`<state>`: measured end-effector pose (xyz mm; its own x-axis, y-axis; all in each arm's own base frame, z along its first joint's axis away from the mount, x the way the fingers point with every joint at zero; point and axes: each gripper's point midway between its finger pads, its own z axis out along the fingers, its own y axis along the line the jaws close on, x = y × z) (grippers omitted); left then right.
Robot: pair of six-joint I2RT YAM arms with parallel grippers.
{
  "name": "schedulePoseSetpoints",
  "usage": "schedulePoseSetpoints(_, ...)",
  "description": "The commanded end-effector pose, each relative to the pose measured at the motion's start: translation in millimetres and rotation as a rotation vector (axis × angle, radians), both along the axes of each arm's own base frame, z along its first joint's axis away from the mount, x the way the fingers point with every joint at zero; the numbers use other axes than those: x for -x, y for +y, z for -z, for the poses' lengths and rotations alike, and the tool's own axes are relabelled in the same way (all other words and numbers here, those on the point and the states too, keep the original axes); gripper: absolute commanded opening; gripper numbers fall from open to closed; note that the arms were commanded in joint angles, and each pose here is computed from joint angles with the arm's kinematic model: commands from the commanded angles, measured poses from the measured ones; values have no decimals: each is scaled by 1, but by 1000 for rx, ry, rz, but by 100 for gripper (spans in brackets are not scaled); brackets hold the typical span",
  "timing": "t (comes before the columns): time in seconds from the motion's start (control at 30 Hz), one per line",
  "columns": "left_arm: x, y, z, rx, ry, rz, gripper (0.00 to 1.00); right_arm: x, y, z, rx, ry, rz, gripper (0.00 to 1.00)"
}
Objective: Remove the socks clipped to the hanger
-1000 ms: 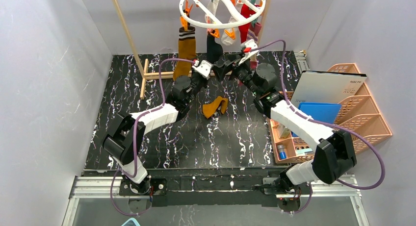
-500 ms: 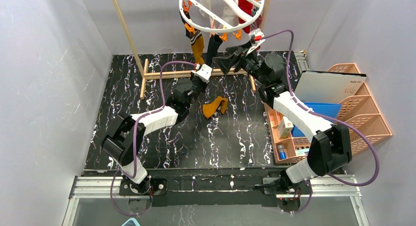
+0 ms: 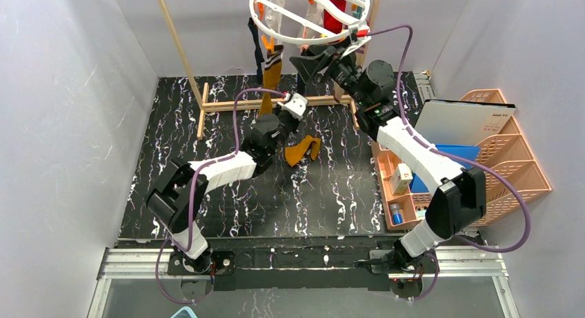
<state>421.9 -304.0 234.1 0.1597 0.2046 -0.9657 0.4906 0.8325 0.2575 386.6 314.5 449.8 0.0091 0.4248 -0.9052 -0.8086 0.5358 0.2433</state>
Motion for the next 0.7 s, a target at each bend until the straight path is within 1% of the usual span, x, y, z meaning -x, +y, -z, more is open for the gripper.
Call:
schedulePoseSetpoints(0.0, -2, -10, -7, -8, -18, -18, 0, -27, -3, -16, -73, 40, 109, 92)
schedulePoseSetpoints(0.17, -4, -18, -5, -16, -20, -13, 0, -46, 0, -9, -59, 98, 173, 92)
schedulePoseSetpoints(0.67, -5, -19, -1, -32, -20, -33, 0, -54, -25, -8, -9, 86, 329, 93)
